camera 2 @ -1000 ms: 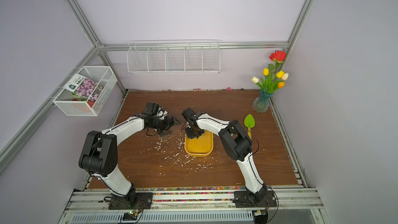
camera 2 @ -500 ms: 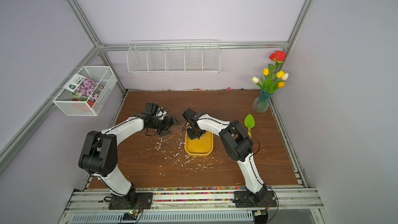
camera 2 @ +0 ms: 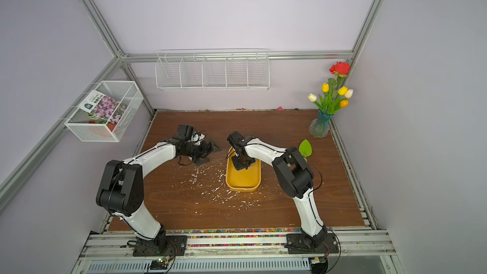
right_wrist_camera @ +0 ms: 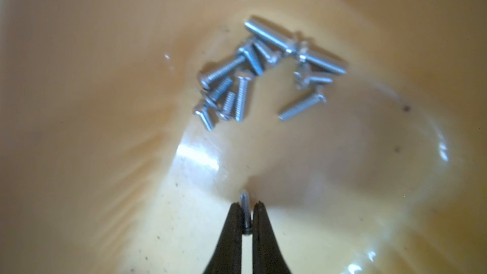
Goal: Take out the screws from the storage box
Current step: Pick up the screw from the storage box, then place the screw at the center of the board.
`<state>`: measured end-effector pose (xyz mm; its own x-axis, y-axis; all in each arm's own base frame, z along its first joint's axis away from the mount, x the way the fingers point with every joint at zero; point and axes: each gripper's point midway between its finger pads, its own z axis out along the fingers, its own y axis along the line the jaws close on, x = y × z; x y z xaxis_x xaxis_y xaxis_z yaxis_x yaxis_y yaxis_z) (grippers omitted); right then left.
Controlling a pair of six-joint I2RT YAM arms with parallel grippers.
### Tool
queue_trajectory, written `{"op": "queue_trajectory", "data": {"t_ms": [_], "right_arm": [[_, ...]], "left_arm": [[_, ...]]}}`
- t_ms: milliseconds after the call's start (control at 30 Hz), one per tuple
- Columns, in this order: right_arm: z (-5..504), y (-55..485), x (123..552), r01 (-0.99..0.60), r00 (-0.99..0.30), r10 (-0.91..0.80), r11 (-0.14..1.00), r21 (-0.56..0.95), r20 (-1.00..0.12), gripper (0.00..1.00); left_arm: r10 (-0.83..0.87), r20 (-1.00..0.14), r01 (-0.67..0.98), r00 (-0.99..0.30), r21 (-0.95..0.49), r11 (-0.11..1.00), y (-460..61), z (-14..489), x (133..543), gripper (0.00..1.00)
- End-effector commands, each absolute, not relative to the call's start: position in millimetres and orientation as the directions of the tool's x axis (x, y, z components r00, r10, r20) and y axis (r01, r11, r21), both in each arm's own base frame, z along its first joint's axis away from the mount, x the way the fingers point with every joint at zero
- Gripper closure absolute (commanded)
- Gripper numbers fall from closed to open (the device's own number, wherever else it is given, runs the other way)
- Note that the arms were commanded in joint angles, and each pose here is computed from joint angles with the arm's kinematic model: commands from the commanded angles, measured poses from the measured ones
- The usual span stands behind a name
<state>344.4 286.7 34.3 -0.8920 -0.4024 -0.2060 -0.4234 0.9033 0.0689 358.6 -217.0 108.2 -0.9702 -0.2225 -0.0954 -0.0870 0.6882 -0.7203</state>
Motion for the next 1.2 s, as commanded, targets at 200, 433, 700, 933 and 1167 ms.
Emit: {"op": "queue_trajectory", "data": {"t_ms": [200,433,700,933,1167], "right_arm": [[124.1,222.9,335.0,-0.304,-0.915,-0.254,0.945,0.121,-0.314,1.00],[128.2,155.5,321.9,-0.167,-0.937,-0.141,0.985,0.054,-0.319,1.00],[63.9,116.6,306.9,-0.050,-0.975,-0.037,0.997,0.057,-0.218,1.00],[24.3,122.3,304.8,-0.042,-0.990,-0.032,0.996,0.073,-0.141,1.00],[7.6,124.4,304.1,-0.040,-0.993,-0.031,0.996,0.078,-0.114,1.00]], "left_arm": [[0.040,-0.473,0.354,-0.880,-0.600,0.717,-282.5,194.4,377.4,0.00],[0.234,-0.506,0.504,-0.830,-0.503,0.702,-326.4,184.4,372.1,0.02],[0.421,-0.439,0.584,-0.794,-0.356,0.730,-354.6,131.8,354.2,0.28],[0.467,-0.400,0.589,-0.789,-0.275,0.760,-356.3,102.9,353.0,0.36],[0.503,-0.374,0.600,-0.779,-0.213,0.771,-362.6,73.1,354.2,0.46]]}}
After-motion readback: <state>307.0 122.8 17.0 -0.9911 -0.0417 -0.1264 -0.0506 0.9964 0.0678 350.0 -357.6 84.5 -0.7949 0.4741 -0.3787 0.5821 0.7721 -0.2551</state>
